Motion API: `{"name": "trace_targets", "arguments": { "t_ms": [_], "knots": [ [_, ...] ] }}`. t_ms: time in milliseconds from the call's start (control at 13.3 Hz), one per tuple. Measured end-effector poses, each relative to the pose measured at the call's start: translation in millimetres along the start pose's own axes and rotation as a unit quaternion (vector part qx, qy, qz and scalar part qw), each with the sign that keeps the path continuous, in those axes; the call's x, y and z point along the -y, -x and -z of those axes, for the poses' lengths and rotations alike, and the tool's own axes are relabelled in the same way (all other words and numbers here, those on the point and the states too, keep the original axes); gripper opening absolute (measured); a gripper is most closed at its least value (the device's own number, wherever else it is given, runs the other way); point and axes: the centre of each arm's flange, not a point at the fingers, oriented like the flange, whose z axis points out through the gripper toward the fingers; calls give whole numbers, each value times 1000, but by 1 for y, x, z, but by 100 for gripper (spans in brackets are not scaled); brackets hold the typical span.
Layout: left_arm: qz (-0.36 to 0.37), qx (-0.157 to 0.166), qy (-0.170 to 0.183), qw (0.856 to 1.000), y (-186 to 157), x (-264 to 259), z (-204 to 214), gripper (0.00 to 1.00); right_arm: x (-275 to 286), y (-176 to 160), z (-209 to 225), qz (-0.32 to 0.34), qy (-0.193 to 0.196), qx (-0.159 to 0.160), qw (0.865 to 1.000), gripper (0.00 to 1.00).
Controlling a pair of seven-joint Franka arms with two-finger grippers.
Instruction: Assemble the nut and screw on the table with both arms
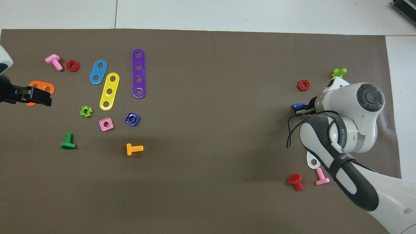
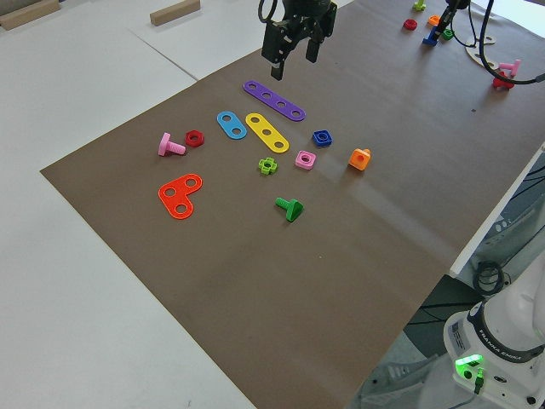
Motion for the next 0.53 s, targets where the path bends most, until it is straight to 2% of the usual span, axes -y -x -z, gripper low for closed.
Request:
{"name": "trace_targets", "arguments": {
  "t_ms": [150, 301, 526],
  "knots": [
    [-22, 4, 14, 1000, -10, -30, -20, 95, 1, -8, 17, -14, 0, -14, 1000, 18],
    [-42, 10, 18, 999, -25, -54, -51, 94, 18, -24, 55, -42, -8, -13, 999, 18],
    [-63, 0, 19, 998, -37, -81, -108, 92, 102, -54, 107, -86, -16, -17, 996, 18]
  ]
}}
